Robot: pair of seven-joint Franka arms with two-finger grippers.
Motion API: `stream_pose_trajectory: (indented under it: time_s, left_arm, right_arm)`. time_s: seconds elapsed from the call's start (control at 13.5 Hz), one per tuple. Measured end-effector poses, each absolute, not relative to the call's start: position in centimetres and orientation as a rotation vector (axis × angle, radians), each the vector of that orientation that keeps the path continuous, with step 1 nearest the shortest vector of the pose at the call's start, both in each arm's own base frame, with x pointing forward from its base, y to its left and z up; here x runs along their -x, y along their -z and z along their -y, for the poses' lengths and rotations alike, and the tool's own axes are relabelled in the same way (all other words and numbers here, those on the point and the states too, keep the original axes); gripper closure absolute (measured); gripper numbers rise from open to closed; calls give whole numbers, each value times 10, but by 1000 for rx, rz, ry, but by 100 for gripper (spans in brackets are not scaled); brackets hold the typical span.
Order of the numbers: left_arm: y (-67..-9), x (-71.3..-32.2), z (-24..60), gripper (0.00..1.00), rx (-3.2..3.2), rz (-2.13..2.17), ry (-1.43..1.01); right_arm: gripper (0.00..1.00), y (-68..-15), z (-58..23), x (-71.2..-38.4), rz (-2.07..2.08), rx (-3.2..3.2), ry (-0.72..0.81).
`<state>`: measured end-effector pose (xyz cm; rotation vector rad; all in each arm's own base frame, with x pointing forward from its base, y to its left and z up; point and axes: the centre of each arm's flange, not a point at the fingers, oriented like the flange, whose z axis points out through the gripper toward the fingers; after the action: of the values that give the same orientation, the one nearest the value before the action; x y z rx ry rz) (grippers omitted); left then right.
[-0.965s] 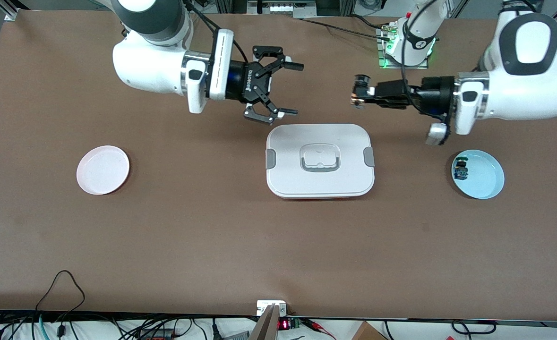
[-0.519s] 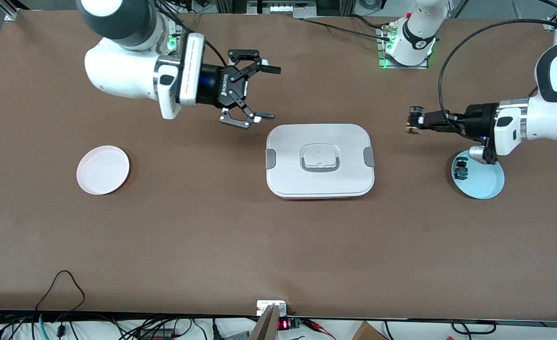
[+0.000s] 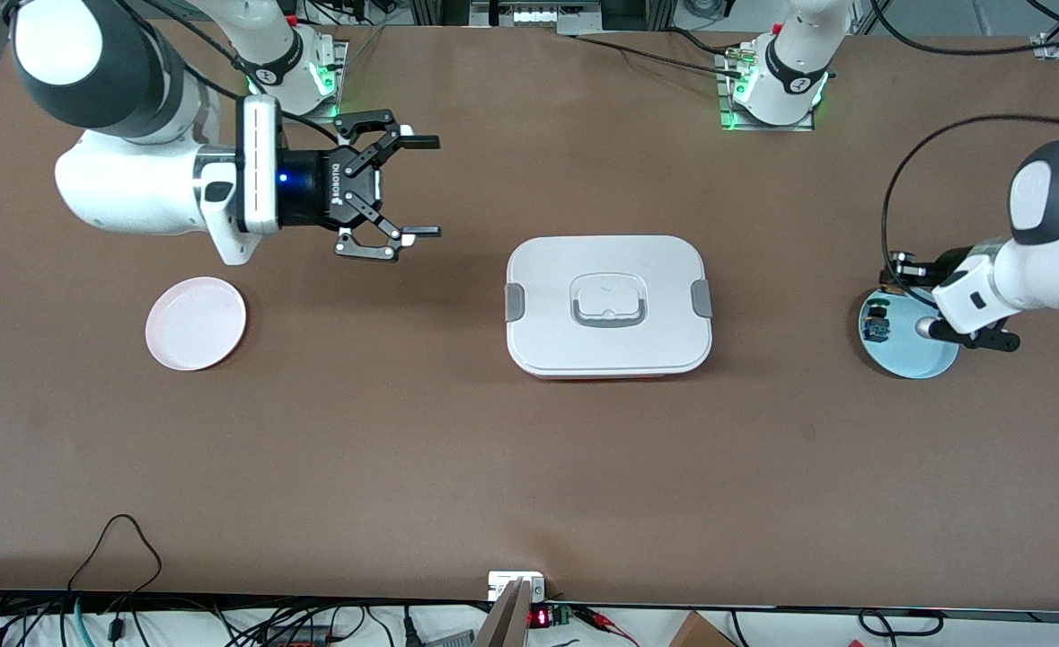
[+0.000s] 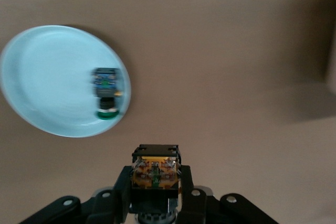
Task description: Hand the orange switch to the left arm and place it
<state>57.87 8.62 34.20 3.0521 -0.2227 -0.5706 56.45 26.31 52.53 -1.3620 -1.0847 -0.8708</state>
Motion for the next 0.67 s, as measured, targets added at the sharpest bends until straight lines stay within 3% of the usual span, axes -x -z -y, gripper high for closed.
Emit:
stream_pose_trajectory:
  time_s: [0.3,0.67]
  left_arm:
    - [-255,-586,-127,60,-3206,238,641]
    - [-229,-596,-146,60,-3311,255,554]
  right_arm:
    - [0,-516,-217,-565,1113,1419,676]
    - [0,-499,-170,-562,1073,1590,407]
